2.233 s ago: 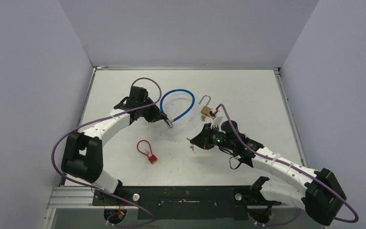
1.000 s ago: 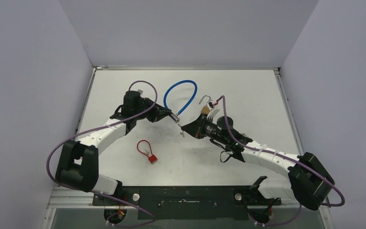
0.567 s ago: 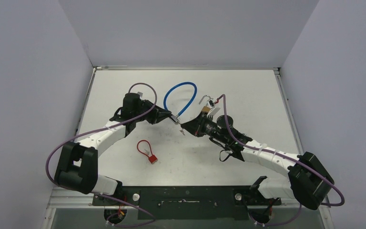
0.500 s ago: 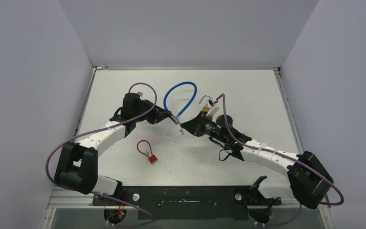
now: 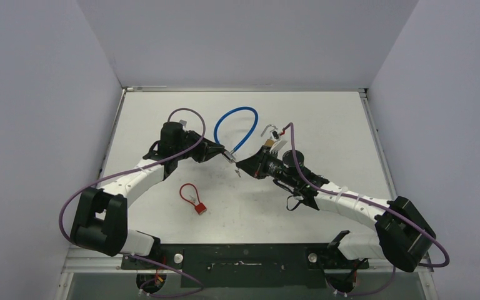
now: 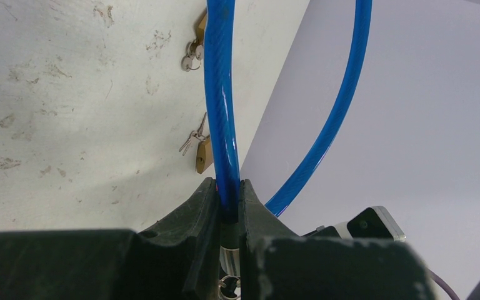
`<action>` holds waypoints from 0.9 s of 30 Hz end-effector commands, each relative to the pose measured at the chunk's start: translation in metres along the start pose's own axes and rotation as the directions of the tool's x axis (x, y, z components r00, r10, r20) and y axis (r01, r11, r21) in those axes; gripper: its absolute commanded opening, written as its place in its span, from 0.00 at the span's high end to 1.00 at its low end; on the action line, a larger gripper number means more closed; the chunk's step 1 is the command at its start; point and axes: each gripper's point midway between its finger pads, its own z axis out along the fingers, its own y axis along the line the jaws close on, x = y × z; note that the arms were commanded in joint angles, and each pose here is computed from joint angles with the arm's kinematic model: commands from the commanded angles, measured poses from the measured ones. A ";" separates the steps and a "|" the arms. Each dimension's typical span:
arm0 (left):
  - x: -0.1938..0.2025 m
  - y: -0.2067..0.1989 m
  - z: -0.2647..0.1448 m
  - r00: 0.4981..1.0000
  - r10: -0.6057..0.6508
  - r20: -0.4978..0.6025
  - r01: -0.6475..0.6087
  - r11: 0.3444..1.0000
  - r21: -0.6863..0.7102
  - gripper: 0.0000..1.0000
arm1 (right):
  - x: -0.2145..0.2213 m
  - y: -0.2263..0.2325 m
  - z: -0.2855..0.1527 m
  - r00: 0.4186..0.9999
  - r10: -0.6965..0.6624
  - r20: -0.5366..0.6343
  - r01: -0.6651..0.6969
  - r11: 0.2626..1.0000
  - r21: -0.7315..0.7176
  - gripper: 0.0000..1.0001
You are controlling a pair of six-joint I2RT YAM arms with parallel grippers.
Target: Unlock with the key
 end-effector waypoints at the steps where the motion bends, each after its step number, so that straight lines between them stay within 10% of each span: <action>1: -0.001 -0.040 -0.013 0.998 0.062 0.021 -0.064 0.989 0.131 1.00 | -0.021 0.024 0.002 0.997 -0.031 0.069 0.036 0.996 -0.078 1.00; 27: -0.005 -0.041 -0.008 0.998 0.062 0.030 -0.065 0.991 0.119 1.00 | -0.016 0.019 -0.013 0.995 -0.052 0.087 0.059 0.996 -0.072 1.00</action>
